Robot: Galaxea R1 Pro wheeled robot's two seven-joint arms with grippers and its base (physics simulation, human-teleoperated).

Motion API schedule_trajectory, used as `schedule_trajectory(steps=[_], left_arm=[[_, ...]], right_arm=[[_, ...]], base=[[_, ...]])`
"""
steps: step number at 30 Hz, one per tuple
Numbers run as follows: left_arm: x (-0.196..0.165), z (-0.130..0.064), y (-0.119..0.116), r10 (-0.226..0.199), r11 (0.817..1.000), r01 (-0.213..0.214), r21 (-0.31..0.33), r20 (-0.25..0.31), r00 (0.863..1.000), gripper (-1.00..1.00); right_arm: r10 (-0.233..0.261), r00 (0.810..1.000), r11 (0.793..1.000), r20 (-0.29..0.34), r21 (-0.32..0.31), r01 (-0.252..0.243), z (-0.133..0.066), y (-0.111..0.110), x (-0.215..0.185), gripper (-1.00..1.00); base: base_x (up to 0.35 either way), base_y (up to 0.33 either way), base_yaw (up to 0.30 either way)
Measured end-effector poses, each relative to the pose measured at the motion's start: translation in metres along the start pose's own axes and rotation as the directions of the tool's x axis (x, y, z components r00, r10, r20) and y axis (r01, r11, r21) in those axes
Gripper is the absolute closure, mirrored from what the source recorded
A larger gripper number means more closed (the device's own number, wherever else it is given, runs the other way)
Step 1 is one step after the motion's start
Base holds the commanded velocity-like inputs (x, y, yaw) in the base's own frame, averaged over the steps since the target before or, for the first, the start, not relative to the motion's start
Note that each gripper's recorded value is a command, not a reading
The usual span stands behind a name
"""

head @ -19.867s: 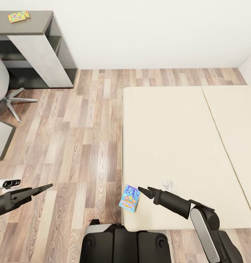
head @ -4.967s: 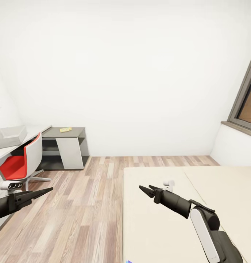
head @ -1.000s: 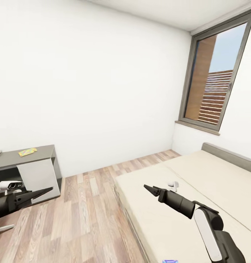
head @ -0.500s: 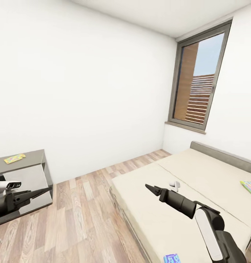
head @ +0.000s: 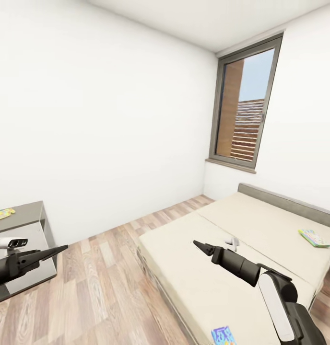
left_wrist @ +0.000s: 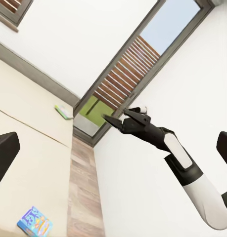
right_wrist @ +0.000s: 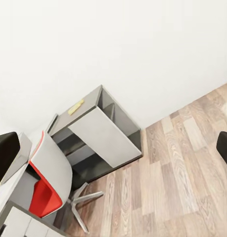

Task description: Put all the toys in the child's room - the three board games (two on the bed and one on the table), the two jigsaw puzzles on the table, and the tennis ball on the table - inside the toy box on the table in the child's room.

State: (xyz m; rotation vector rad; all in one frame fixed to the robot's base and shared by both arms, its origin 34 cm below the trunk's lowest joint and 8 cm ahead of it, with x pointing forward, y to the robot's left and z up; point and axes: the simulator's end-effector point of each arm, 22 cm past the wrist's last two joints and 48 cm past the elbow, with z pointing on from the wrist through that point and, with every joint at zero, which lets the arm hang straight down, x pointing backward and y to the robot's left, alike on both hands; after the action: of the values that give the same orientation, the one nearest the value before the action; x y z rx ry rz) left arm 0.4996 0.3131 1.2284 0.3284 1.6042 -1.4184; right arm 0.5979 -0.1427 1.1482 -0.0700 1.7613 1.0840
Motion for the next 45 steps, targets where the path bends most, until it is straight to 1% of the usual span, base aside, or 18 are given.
schedule_trajectory(steps=[7, 15, 22, 28, 45], left_arm=[[0.0, 0.0, 0.0, 0.0, 1.0, 0.0, 0.0, 0.0, 1.0, -1.0], [0.0, 0.0, 0.0, 0.0, 1.0, 0.0, 0.0, 0.0, 1.0, -1.0], [0.0, 0.0, 0.0, 0.0, 1.0, 0.0, 0.0, 0.0, 1.0, -1.0], [0.0, 0.0, 0.0, 0.0, 1.0, 0.0, 0.0, 0.0, 1.0, -1.0], [0.0, 0.0, 0.0, 0.001, 1.0, -0.001, 0.0, 0.0, 1.0, -1.0]], right_arm=[[0.02, 1.0, 1.0, 0.009, 0.017, -0.02, -0.004, -0.01, -0.001, -1.0], [0.023, 1.0, 1.0, 0.01, 0.019, -0.024, -0.004, -0.012, -0.001, -1.0], [0.025, 1.0, 0.999, 0.011, 0.021, -0.025, -0.004, -0.013, -0.002, -1.0], [0.03, 0.999, 0.999, 0.025, 0.03, -0.031, -0.008, -0.017, -0.006, -1.0], [0.032, 0.999, 0.999, 0.03, 0.034, -0.033, -0.009, -0.019, -0.008, -1.0]], base=[[-0.056, 0.168, -0.268], [-0.01, 0.066, -0.269], [-0.001, 0.228, -0.269], [0.0, 0.218, -0.27], [0.0, 0.022, -0.273]])
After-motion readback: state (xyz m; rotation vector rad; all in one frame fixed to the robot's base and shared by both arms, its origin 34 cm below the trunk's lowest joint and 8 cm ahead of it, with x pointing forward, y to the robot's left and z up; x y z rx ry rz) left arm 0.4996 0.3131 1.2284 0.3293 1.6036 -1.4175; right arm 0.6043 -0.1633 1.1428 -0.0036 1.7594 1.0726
